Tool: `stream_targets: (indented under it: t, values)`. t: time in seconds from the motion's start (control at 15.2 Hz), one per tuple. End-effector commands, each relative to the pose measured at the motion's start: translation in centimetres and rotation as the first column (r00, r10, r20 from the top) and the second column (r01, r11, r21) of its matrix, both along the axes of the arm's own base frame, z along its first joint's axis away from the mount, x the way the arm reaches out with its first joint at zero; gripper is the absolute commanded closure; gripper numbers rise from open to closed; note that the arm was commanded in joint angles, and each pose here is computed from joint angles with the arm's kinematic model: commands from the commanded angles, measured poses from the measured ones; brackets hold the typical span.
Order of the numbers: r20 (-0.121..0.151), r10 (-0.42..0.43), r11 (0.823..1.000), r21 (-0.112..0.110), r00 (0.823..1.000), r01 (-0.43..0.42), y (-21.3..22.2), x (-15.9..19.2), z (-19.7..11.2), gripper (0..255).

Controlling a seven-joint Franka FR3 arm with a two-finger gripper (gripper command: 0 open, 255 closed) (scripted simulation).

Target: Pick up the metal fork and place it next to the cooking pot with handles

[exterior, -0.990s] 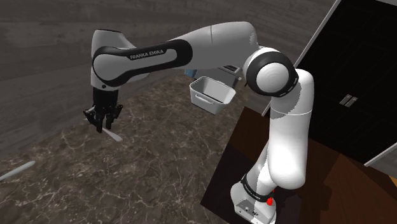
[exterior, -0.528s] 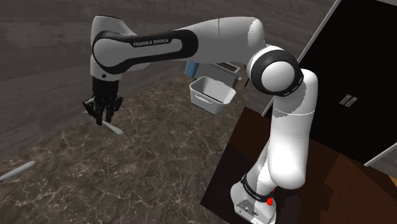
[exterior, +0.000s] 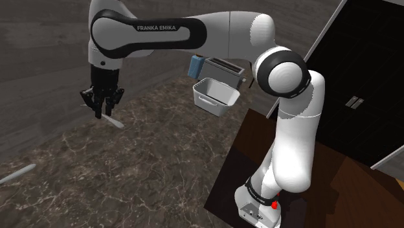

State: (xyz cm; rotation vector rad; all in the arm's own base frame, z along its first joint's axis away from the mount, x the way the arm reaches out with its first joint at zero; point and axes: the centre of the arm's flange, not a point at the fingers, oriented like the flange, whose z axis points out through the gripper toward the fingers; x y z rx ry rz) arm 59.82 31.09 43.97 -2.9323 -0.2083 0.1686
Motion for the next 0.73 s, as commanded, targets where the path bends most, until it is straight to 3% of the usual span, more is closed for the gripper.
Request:
stream_targets:
  t: [0.0,0.66]
  values:
    - [0.000,0.000,1.000,0.000,1.000,0.000,-0.2,-0.2,1.1,255]
    - [0.000,0.000,1.000,0.000,1.000,0.000,-0.2,-0.2,6.4,255]
